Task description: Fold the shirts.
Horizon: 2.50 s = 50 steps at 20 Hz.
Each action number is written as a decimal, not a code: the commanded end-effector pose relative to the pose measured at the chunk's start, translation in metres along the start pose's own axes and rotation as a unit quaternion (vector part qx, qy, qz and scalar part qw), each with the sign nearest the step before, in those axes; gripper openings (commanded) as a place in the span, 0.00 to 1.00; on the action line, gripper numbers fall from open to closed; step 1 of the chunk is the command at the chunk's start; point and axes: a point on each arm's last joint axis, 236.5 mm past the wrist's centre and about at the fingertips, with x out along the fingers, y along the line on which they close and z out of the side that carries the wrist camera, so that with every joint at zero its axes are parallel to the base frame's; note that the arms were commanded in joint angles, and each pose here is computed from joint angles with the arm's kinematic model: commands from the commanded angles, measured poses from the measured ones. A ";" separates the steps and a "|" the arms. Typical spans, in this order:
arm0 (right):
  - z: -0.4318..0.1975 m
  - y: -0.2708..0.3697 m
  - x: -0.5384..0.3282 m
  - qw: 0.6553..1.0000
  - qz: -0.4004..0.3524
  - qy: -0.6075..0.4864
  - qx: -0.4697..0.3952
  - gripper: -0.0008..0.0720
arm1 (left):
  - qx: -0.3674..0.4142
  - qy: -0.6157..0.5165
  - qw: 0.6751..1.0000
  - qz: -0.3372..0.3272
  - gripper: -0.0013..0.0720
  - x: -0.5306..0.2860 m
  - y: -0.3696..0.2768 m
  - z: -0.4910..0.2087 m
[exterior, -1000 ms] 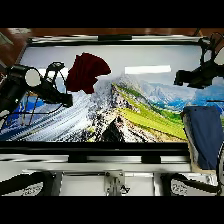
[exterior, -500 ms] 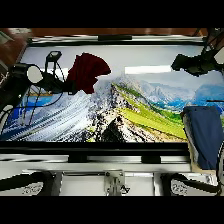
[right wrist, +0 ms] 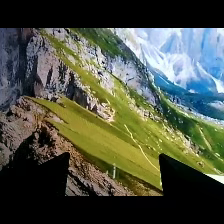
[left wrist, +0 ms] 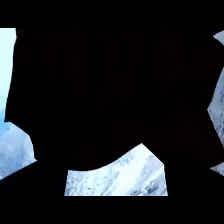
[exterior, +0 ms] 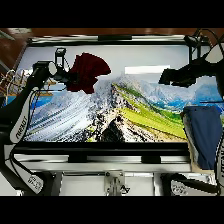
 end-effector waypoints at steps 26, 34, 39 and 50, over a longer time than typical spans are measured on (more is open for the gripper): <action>-0.003 0.049 0.000 0.997 0.025 -0.005 -0.075 0.93 | 0.004 -0.191 0.981 -0.030 0.07 -0.105 -0.040 0.113; 0.046 0.037 -0.213 0.955 -0.092 -0.273 -0.074 0.93 | 0.077 -0.435 0.875 -0.200 0.07 -0.478 -0.191 0.116; 0.010 0.017 -0.287 0.932 -0.154 -0.322 -0.056 0.93 | 0.140 -0.278 0.924 -0.221 0.07 -0.458 -0.216 0.027; -0.018 -0.040 -0.248 0.943 -0.261 -0.201 -0.050 0.93 | 0.074 -0.014 0.915 -0.397 0.07 -0.264 -0.398 -0.144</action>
